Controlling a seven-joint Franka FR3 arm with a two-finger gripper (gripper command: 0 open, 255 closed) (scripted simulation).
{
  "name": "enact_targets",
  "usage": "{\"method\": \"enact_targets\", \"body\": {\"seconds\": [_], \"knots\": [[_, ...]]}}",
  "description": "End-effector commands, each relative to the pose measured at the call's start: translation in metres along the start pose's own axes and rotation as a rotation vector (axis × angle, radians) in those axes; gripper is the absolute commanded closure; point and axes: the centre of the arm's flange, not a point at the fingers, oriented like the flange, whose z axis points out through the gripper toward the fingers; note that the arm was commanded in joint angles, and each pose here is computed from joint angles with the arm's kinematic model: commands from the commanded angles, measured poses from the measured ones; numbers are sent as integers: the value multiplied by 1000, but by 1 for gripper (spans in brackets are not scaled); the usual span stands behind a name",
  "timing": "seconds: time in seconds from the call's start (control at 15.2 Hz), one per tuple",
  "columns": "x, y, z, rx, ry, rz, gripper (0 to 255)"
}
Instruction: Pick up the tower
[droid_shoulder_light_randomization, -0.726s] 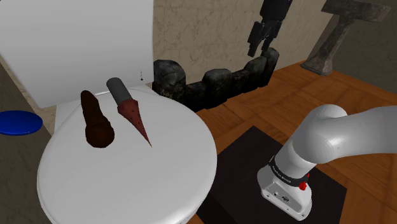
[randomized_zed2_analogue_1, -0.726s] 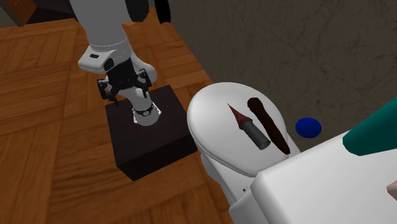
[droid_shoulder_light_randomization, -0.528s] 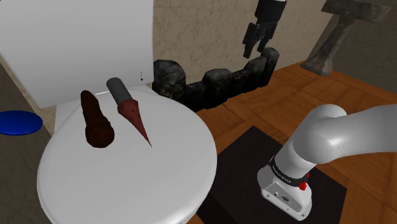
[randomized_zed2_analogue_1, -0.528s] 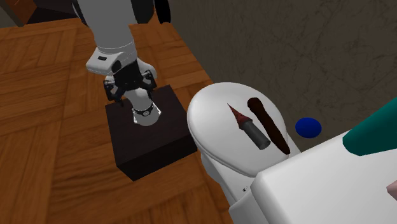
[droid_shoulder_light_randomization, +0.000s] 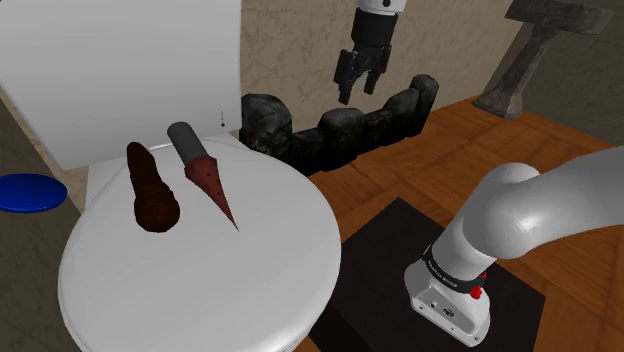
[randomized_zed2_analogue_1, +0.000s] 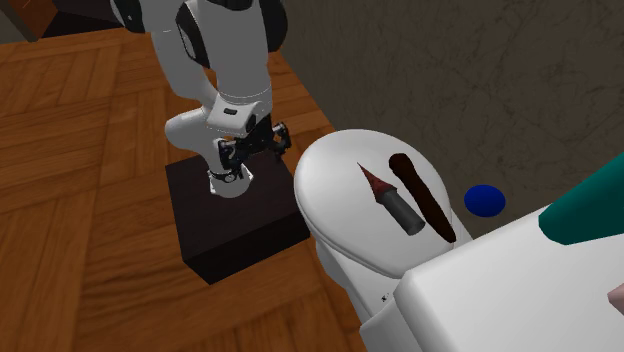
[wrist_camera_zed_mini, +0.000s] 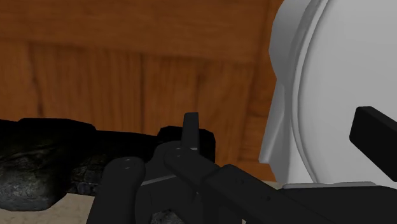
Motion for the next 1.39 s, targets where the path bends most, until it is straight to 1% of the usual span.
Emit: {"method": "enact_targets", "body": {"seconds": [0.0,1.32], "knots": [[12,-24,7,4,-5,-7,0],[128,-250,77,35,-58,-78,0]]}}
